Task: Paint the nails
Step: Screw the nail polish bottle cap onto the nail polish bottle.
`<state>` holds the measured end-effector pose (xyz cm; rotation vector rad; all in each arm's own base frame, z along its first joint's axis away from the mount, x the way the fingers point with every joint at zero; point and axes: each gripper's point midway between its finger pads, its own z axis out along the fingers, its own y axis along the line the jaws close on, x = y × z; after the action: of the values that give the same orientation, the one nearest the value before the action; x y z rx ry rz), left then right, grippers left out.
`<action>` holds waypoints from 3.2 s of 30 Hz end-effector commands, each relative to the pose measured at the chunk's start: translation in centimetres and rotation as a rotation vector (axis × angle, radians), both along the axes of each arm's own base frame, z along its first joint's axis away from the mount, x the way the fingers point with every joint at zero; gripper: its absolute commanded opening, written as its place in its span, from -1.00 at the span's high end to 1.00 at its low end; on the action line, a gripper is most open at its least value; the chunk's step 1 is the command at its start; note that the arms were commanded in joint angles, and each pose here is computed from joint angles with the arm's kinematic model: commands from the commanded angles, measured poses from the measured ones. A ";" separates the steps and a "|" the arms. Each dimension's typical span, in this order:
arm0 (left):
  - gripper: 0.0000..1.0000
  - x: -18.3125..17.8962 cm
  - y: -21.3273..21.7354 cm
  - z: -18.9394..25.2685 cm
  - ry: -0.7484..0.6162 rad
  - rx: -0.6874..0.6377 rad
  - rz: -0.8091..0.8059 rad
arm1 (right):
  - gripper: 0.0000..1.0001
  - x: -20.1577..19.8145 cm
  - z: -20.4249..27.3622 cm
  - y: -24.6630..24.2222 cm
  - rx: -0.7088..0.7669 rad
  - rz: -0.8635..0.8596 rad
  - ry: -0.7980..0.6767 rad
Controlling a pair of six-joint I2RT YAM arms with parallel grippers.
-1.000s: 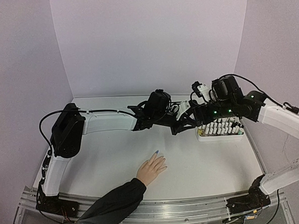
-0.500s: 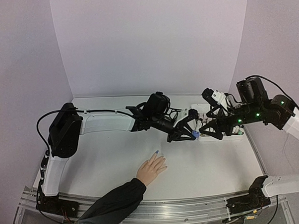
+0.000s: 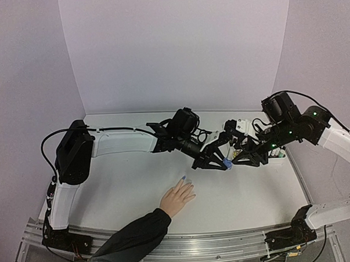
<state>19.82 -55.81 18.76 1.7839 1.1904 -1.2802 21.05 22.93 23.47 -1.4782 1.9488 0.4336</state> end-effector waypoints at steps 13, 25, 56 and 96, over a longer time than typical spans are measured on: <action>1.00 -0.7 0.0 5.3 -0.050 -0.101 -0.042 | 0.49 0.7 2.1 2.2 0.111 0.046 -0.025; 1.00 0.2 -0.3 5.5 -0.053 -0.101 0.013 | 1.00 2.0 0.7 1.6 0.079 -0.068 0.011; 1.00 9.4 -2.3 6.9 -0.227 -0.186 0.519 | 1.00 13.9 1.4 2.1 0.300 -0.779 -0.089; 1.00 0.3 0.5 5.4 -0.070 -0.100 0.005 | -0.47 -1.1 2.8 0.0 0.084 0.003 -0.106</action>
<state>22.15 -55.92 18.66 1.7021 1.2585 -1.1594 21.01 21.91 27.26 -1.2703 1.8363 0.3691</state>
